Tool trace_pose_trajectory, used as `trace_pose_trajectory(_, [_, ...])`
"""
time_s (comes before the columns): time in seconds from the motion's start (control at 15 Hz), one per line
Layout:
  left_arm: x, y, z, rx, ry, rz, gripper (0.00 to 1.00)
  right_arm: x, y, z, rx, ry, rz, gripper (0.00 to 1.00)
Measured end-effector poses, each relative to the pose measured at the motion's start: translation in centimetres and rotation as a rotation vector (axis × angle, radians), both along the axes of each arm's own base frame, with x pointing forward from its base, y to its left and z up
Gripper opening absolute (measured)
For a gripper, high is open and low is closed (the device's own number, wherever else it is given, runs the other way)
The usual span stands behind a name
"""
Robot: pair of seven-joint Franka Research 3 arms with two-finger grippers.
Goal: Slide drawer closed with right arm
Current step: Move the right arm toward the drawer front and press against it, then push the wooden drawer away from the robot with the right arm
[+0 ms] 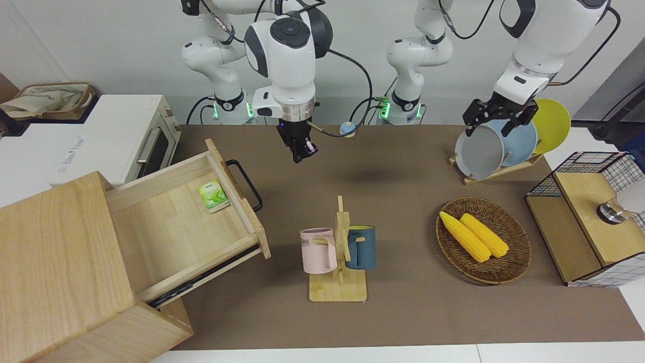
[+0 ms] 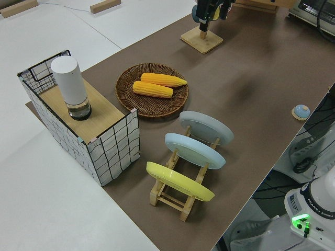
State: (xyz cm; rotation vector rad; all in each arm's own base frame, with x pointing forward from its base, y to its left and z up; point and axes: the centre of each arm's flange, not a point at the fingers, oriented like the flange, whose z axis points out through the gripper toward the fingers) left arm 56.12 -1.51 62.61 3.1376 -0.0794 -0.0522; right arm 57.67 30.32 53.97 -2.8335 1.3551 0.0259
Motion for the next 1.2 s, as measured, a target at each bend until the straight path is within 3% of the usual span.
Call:
trace_pose_trajectory(0.2, [0.0,0.0,0.0,0.0,0.0,0.0,1.0,0.6,0.0,-1.3,0.008,0.017,-0.06,0.01])
trace_pose_trajectory(0.73, [0.0,0.0,0.0,0.0,0.0,0.0,1.0,3.2,-2.8,-5.3,-0.024,0.06,-0.124,0.01])
trace_pose_trajectory(0.93, [0.0,0.0,0.0,0.0,0.0,0.0,1.0,4.1,-4.5,-5.3,-0.022,0.057,-0.143,0.01])
trace_pose_trajectory(1.2, [0.0,0.0,0.0,0.0,0.0,0.0,1.0,5.4,-6.4,-5.2,-0.003,0.02,-0.141,0.01])
